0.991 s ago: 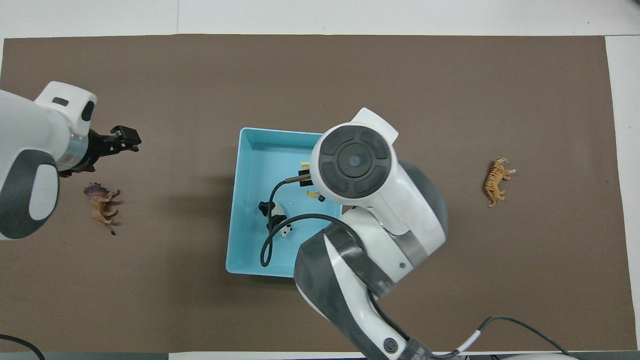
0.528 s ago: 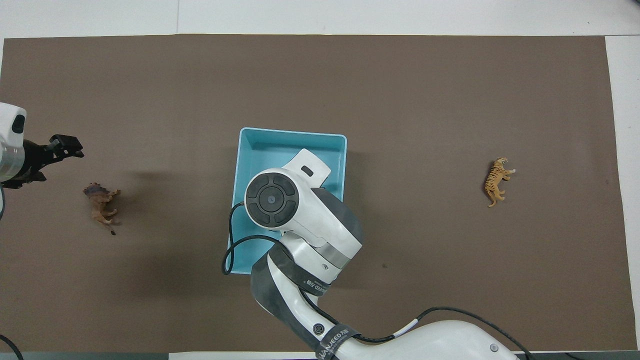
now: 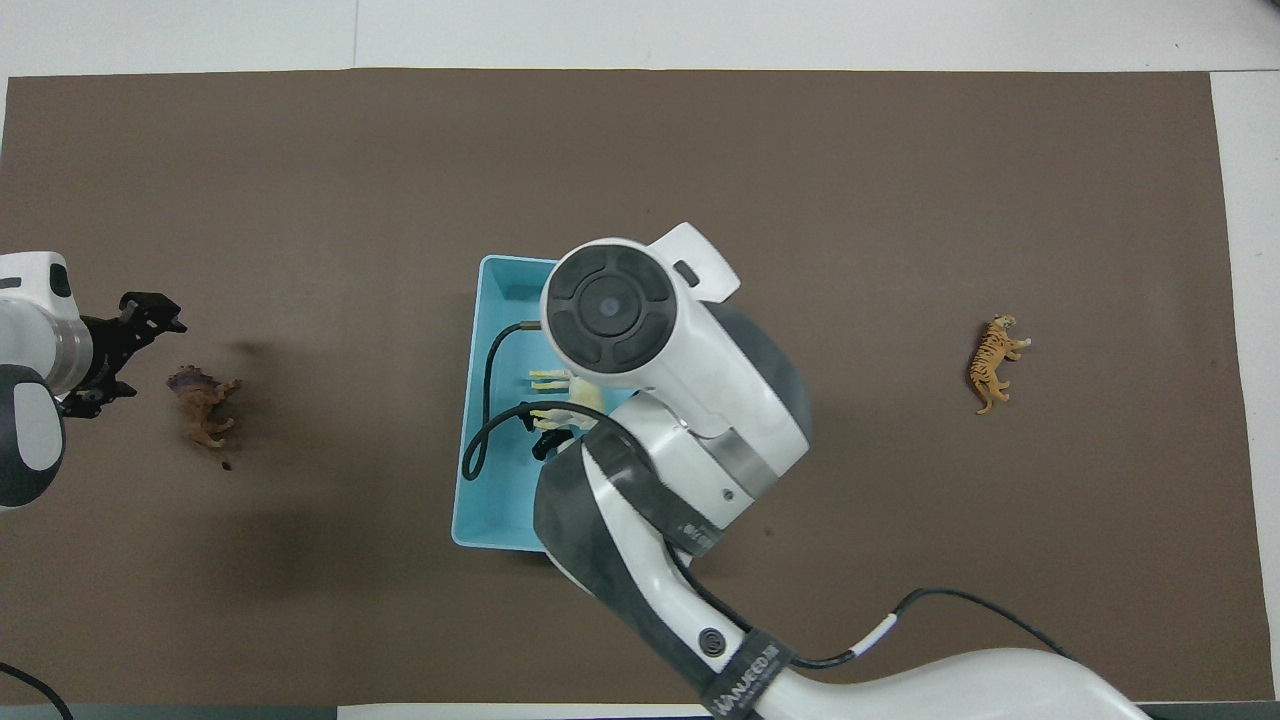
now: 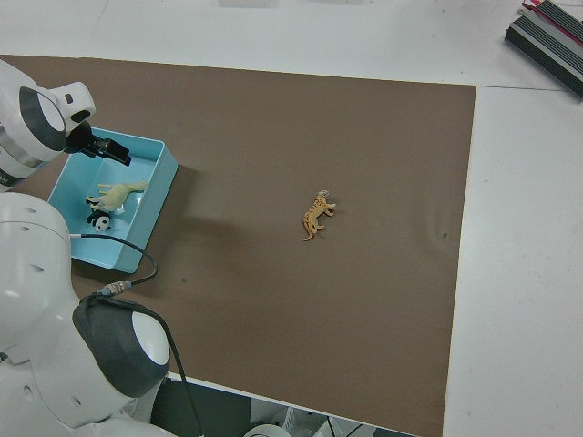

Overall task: Put all toys into storage box
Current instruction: 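Grasp the brown horse with the left gripper while the right gripper grasps the tiger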

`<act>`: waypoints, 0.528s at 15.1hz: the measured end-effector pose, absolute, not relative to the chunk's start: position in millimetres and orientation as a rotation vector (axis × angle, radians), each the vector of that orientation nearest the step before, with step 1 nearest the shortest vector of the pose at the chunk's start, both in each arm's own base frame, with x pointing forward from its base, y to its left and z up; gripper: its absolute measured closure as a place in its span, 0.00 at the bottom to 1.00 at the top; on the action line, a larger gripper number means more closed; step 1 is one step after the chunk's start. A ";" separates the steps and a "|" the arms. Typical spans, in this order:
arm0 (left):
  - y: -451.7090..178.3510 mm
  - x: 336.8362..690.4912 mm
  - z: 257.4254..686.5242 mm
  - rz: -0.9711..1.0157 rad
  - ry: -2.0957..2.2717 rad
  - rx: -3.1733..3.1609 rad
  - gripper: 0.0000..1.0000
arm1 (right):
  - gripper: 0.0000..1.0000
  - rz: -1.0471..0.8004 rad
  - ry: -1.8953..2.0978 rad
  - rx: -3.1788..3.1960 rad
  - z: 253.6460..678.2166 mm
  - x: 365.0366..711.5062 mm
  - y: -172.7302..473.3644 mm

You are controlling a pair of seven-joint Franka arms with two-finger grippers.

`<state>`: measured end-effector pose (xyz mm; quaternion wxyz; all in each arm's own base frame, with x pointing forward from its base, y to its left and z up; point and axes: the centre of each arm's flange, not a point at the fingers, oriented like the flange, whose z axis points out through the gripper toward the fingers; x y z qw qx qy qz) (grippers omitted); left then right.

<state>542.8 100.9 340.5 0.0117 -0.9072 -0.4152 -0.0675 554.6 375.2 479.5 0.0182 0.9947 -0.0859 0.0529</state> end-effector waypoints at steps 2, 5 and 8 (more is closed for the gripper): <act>100.1 533.8 326.2 -0.217 -1.298 -2.832 0.00 | 0.00 0.125 -0.390 3.047 515.2 571.9 306.5; 100.4 524.8 313.6 -0.215 -1.303 -2.832 0.00 | 0.00 0.015 -0.463 2.990 532.2 593.6 190.1; 101.4 521.8 309.8 -0.213 -1.307 -2.831 0.00 | 0.00 -0.069 -0.605 2.948 498.6 609.0 77.8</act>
